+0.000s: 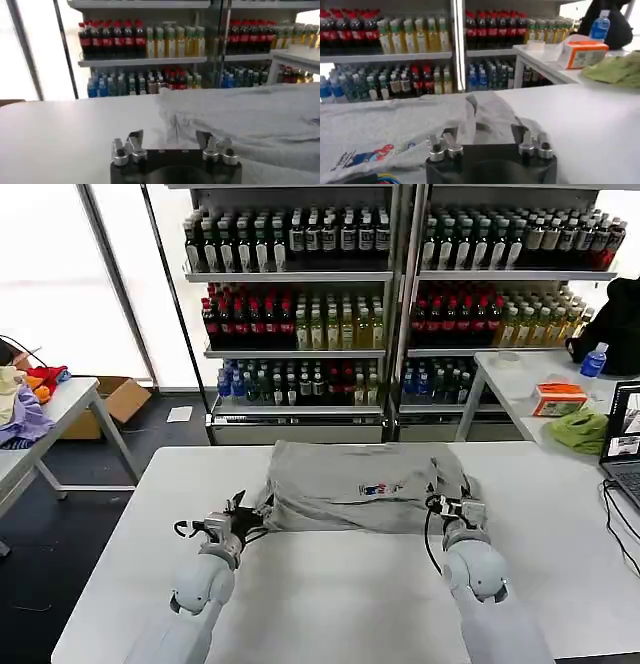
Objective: Fold and organize the clothes.
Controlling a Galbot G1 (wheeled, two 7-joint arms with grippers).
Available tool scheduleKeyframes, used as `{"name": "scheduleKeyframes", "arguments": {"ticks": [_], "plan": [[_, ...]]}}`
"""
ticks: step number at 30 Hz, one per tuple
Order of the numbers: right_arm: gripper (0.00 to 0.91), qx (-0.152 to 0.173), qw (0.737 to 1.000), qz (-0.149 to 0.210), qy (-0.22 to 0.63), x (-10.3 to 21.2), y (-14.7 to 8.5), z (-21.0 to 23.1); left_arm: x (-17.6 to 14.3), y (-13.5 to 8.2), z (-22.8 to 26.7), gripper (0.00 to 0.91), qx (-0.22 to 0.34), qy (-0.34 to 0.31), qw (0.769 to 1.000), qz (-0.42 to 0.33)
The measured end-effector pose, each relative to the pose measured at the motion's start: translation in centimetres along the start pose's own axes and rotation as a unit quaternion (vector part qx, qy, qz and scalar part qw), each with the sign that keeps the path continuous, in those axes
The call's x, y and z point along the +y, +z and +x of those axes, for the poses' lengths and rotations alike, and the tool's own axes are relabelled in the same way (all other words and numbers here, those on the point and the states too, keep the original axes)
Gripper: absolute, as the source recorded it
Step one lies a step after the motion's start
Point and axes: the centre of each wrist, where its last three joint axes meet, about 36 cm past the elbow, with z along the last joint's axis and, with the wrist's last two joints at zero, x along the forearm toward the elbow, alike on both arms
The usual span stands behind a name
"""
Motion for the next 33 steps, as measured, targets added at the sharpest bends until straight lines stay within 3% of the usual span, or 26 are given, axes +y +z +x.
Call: {"name": "scheduleKeyframes", "arguments": {"ticks": [13,29,31,32,33], "plan": [[0.907,0.02,0.999,-0.005,0.029,-3.0,2.1,4.2,-1.2,1.2,2.2,0.907,0.014,0.009,1.0,-0.009],[0.907,0.039,0.998,-0.017,0.043,-4.6,3.3,3.8,-0.8,2.2,1.7,0.907,0.029,0.002,0.999,-0.012],[0.907,0.043,0.998,-0.02,0.042,-4.6,3.6,3.7,-0.8,2.4,1.8,0.725,0.034,0.003,0.999,-0.014],[0.816,0.045,0.998,-0.022,0.041,-4.6,3.7,3.6,-0.8,2.5,1.8,0.534,0.036,0.005,0.999,-0.015],[0.705,0.047,0.998,-0.024,0.04,-4.5,3.8,3.5,-0.8,2.6,1.9,0.252,0.038,0.006,0.999,-0.015]]}}
